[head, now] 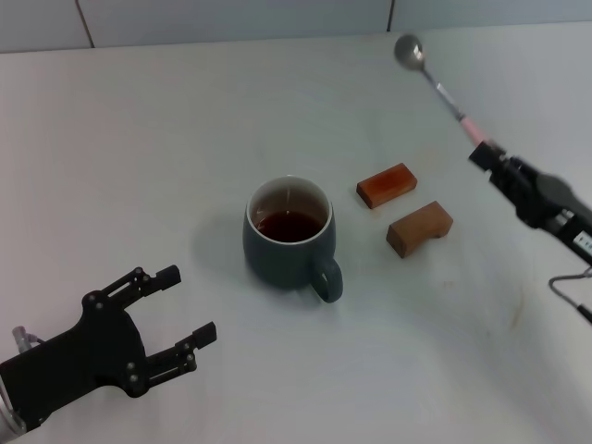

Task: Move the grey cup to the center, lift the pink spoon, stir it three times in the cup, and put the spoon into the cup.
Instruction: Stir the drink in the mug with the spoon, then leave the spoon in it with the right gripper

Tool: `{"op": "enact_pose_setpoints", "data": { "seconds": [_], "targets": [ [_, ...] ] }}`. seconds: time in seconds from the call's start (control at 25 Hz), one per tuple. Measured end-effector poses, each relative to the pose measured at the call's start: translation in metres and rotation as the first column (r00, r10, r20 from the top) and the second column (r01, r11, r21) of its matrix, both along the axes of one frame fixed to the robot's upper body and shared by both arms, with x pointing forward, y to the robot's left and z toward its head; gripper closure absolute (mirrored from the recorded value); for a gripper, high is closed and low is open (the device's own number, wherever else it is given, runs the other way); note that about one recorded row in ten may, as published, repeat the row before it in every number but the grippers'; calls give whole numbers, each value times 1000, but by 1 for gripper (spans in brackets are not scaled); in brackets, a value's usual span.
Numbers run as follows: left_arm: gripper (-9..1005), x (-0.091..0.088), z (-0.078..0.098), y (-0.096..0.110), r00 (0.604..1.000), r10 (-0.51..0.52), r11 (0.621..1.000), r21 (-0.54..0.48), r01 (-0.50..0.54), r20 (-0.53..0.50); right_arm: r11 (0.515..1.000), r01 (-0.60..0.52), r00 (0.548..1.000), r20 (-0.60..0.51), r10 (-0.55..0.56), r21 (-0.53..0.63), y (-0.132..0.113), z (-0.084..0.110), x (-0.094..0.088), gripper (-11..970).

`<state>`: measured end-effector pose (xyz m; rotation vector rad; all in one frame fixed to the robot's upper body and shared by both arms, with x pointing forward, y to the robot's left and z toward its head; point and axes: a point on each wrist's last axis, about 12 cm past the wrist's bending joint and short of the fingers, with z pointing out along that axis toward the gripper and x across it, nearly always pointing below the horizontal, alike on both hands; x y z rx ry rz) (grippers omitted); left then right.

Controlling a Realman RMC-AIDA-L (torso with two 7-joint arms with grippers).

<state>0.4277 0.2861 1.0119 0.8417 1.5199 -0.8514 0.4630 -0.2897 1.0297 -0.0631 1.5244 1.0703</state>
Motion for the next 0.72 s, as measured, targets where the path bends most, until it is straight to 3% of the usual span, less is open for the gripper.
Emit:
{"op": "enact_pose_setpoints", "data": {
  "seconds": [0.16,0.36,0.72],
  "targets": [
    [188,1,0,0,1000,-1,1000,1,1,2,997,-48,988,142,57,-68,-13,22,10,838],
    [188,3,0,-1,1000,0,1000,6,0,5,988,-107,963,235,131,-114,-22,43,19,839],
    [188,7,2,-1,1000,2,1000,5,-2,20,924,-276,905,253,343,-264,-21,75,54,839]
  ]
}}
